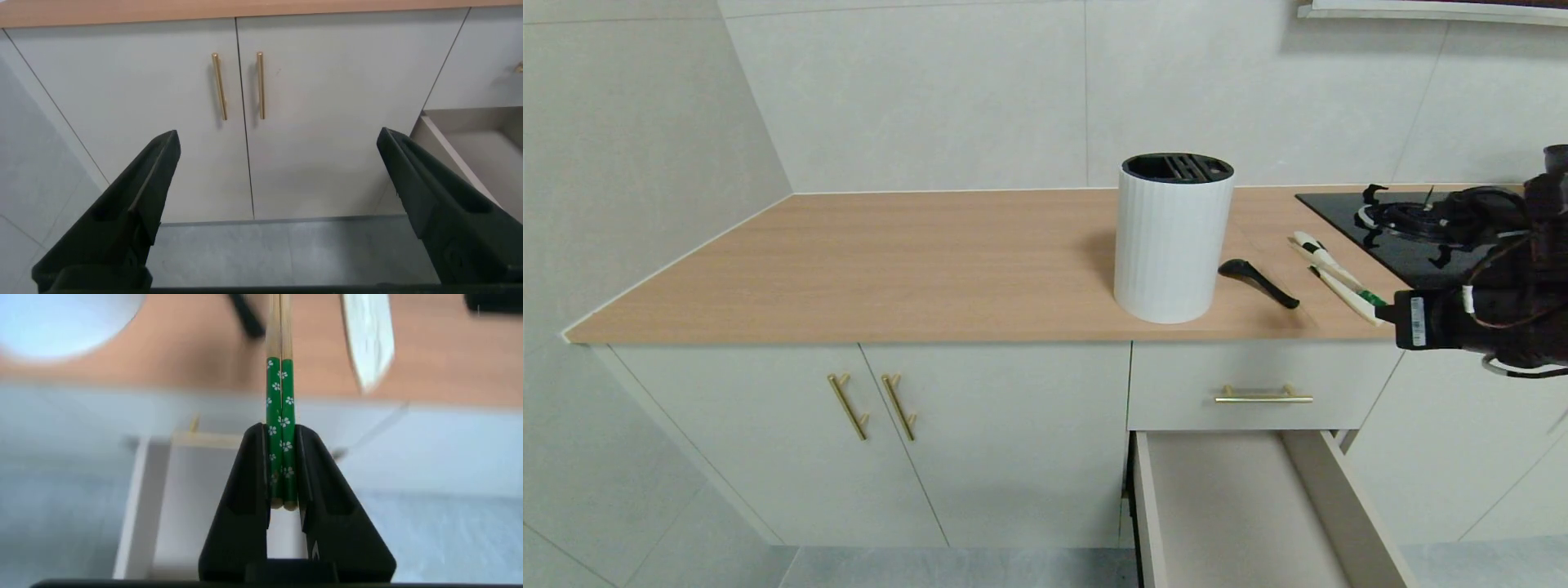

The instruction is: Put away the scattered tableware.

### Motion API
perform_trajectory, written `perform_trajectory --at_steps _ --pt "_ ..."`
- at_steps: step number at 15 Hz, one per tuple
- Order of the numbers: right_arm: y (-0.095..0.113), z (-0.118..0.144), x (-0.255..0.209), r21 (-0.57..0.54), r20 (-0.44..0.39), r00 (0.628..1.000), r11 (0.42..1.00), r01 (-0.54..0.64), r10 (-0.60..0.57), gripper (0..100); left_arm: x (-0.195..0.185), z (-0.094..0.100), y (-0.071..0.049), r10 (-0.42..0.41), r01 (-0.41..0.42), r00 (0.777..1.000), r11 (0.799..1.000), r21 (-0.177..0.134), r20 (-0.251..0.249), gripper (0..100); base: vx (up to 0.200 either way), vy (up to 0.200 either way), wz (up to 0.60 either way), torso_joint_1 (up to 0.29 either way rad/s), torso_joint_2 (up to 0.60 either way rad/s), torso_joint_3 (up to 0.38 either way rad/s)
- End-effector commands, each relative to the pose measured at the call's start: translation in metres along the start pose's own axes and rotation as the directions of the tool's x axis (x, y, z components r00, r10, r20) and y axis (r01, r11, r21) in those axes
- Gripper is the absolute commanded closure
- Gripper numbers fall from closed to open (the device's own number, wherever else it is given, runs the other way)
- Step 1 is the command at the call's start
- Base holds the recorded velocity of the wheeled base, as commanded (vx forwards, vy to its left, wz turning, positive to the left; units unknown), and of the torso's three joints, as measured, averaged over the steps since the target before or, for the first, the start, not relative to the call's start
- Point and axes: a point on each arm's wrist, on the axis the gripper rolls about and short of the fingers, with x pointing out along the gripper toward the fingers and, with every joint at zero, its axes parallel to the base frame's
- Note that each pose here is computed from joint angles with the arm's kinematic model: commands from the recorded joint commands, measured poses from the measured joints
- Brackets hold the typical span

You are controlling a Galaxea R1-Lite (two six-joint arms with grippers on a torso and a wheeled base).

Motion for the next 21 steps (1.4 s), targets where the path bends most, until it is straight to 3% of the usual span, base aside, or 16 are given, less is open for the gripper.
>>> perform_trajectory --at_steps 1,5,8,15,21 --pt "-0.007 -0.009 -0.059 0.003 0.027 0.994 0.995 -0.104 0.104 100 0.0 0.0 0.0 0.0 0.0 1.0 1.0 0.0 -0.001 0 0.0 0.0 0.0 0.0 0.0 0.0" --pt "-0.011 -0.022 -0.097 -0.007 -0.021 0.985 0.985 -0.17 0.169 100 0.0 0.0 0.0 0.0 0.0 1.0 1.0 0.0 -0.001 0 0.0 0.0 0.0 0.0 0.0 0.0" --pt "-0.011 -0.03 -0.114 -0.073 -0.045 0.961 0.958 -0.277 0.274 100 0.0 0.0 0.0 0.0 0.0 1.0 1.0 0.0 -0.001 0 0.0 0.0 0.0 0.0 0.0 0.0" --pt "0.004 -0.047 -0.103 -0.112 -0.191 0.896 0.898 -0.425 0.4 100 0.0 0.0 0.0 0.0 0.0 1.0 1.0 0.0 -0.001 0 0.0 0.0 0.0 0.0 0.0 0.0" --pt "0.014 -0.056 -0.081 -0.105 -0.289 0.865 0.885 -0.454 0.41 100 0.0 0.0 0.0 0.0 0.0 1.0 1.0 0.0 0.0 0 0.0 0.0 0.0 -0.013 0.03 0.015"
